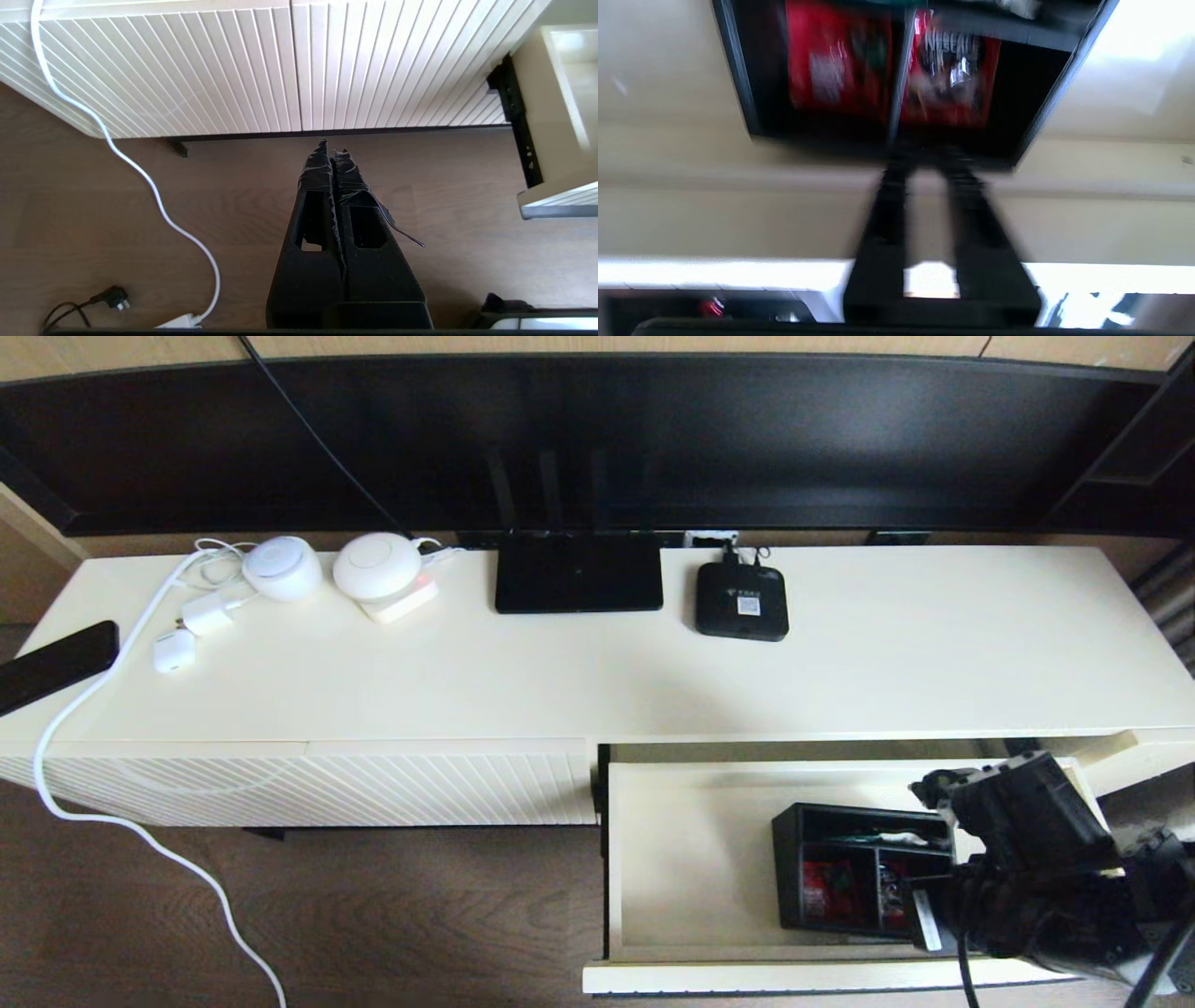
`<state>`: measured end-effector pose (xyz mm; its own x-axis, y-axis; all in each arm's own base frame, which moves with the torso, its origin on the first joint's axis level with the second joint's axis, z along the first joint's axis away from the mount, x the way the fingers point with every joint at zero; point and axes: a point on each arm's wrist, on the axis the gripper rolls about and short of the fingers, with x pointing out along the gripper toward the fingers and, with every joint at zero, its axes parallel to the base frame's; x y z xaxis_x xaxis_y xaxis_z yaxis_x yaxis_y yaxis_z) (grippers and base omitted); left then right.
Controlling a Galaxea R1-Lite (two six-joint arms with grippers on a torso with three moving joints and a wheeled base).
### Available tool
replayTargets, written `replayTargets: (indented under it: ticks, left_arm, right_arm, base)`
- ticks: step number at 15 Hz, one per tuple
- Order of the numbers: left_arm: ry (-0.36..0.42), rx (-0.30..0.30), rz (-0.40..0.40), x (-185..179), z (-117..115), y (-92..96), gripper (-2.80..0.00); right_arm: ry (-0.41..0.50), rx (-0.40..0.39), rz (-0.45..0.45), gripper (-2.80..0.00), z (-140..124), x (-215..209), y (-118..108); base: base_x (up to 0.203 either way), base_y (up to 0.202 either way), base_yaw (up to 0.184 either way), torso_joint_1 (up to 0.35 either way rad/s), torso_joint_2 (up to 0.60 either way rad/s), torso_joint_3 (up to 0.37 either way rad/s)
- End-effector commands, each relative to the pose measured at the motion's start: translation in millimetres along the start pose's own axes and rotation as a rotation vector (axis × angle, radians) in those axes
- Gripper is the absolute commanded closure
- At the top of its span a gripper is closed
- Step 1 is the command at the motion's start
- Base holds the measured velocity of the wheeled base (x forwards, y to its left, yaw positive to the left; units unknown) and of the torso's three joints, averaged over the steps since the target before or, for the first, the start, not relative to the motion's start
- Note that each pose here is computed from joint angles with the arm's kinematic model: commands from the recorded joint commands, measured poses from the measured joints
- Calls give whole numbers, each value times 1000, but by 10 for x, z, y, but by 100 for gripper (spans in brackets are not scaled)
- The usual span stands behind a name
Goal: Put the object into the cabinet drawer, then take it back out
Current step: Open the drawer, then take the storage box out of the drawer and put it on the table
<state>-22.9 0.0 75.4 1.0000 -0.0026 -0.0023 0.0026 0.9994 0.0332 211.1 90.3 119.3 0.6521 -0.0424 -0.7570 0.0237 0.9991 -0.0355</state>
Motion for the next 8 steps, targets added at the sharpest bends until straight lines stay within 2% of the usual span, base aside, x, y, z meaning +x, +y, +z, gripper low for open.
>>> replayTargets:
  ticks: [1, 8]
  left_arm:
    - [2, 1, 1, 1, 1, 0, 0]
    - [1, 1, 1, 0, 0, 0, 0]
  right_arm:
    - [-37, 62, -7, -280, 94, -11, -22]
    - [81, 221, -19, -280, 162, 223, 83]
  base:
    - [0, 0, 0, 0, 0, 0]
    - [0, 0, 0, 0, 0, 0]
